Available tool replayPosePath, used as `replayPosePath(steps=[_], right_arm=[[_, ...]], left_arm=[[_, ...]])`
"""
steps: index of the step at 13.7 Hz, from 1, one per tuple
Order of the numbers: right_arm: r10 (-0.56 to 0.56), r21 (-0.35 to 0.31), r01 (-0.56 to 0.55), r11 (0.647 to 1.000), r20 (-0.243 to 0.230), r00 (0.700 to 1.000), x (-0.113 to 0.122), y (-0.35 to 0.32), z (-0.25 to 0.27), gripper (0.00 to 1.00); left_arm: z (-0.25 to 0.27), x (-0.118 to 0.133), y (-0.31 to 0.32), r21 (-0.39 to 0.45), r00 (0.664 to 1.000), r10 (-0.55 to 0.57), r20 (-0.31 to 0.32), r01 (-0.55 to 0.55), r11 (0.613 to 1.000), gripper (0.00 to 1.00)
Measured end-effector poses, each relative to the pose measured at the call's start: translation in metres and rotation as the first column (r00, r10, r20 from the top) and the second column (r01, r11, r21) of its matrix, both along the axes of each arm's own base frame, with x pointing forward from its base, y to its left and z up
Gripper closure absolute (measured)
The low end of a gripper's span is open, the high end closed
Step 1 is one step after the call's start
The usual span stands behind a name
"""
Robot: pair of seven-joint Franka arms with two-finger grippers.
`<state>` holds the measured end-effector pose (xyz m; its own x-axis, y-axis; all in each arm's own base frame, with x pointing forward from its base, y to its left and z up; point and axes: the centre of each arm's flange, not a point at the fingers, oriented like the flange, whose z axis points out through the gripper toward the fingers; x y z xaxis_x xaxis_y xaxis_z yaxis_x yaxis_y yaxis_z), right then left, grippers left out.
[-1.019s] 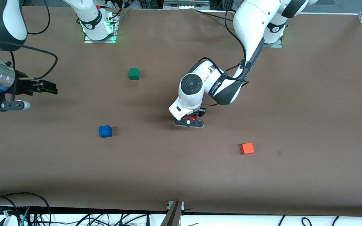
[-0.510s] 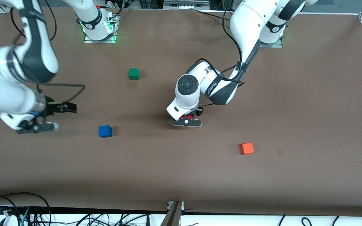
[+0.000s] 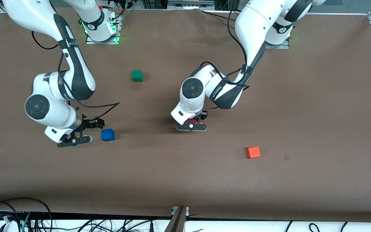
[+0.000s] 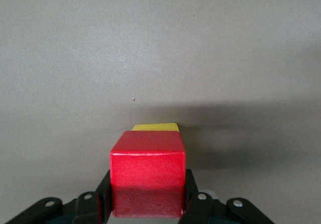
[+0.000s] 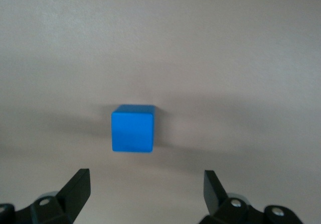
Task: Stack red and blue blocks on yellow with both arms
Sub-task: 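Place the red cube on yellow while the right gripper grasps blue, then lift the blue cube while the left gripper withdraws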
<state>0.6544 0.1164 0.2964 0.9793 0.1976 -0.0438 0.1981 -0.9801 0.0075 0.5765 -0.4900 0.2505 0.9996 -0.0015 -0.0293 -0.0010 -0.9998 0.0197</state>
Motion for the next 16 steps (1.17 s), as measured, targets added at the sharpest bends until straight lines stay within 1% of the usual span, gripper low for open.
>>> replayPosePath(steps=[3, 5, 6, 7, 9, 10, 11, 13, 14, 15, 16], right_arm=[[0.009, 0.005, -0.010, 1.000, 0.039, 0.999, -0.002, 0.005, -0.036, 0.00], [0.015, 0.010, -0.016, 1.000, 0.065, 0.998, -0.009, 0.007, -0.067, 0.00], [0.018, 0.012, -0.019, 1.000, 0.072, 0.997, -0.012, 0.008, -0.080, 0.00], [0.021, 0.013, -0.022, 1.000, 0.074, 0.997, -0.015, 0.010, -0.089, 0.00], [0.023, 0.013, -0.024, 1.000, 0.074, 0.997, -0.016, 0.011, -0.096, 0.01], [0.023, 0.014, -0.024, 1.000, 0.076, 0.997, -0.016, 0.011, -0.095, 0.01], [0.023, 0.014, -0.024, 1.000, 0.078, 0.997, -0.015, 0.011, -0.094, 0.09], [0.023, 0.015, -0.025, 1.000, 0.081, 0.996, -0.015, 0.011, -0.093, 0.34], [0.023, 0.015, -0.025, 1.000, 0.082, 0.996, -0.015, 0.011, -0.093, 0.35], [0.024, 0.016, -0.025, 1.000, 0.084, 0.996, -0.014, 0.011, -0.092, 0.41], [0.024, 0.016, -0.025, 1.000, 0.088, 0.996, -0.013, 0.012, -0.090, 0.45]], left_arm=[[-0.003, 0.001, 0.000, 0.001, 1.000, 0.004, -0.002, -0.004, 1.000, 0.44], [-0.004, 0.001, 0.000, 0.001, 1.000, 0.005, -0.002, -0.005, 1.000, 0.44], [-0.004, 0.001, -0.001, 0.001, 1.000, 0.005, -0.001, -0.005, 1.000, 0.39], [-0.004, 0.001, -0.001, 0.000, 1.000, 0.006, 0.000, -0.006, 1.000, 0.29], [0.003, 0.005, -0.002, -0.009, 1.000, 0.021, 0.012, -0.021, 1.000, 0.13], [0.010, 0.008, -0.003, -0.017, 0.999, 0.029, 0.022, -0.029, 0.999, 0.02], [0.017, 0.012, -0.002, -0.021, 0.999, 0.035, 0.030, -0.034, 0.999, 0.00], [0.036, 0.025, 0.010, -0.013, 0.998, 0.058, 0.034, -0.058, 0.998, 0.00], [0.051, 0.038, 0.025, -0.009, 0.996, 0.083, 0.036, -0.083, 0.996, 0.00], [0.067, 0.054, 0.047, -0.006, 0.993, 0.117, 0.034, -0.117, 0.993, 0.00], [0.082, 0.070, 0.073, 0.000, 0.990, 0.139, 0.029, -0.139, 0.990, 0.00]])
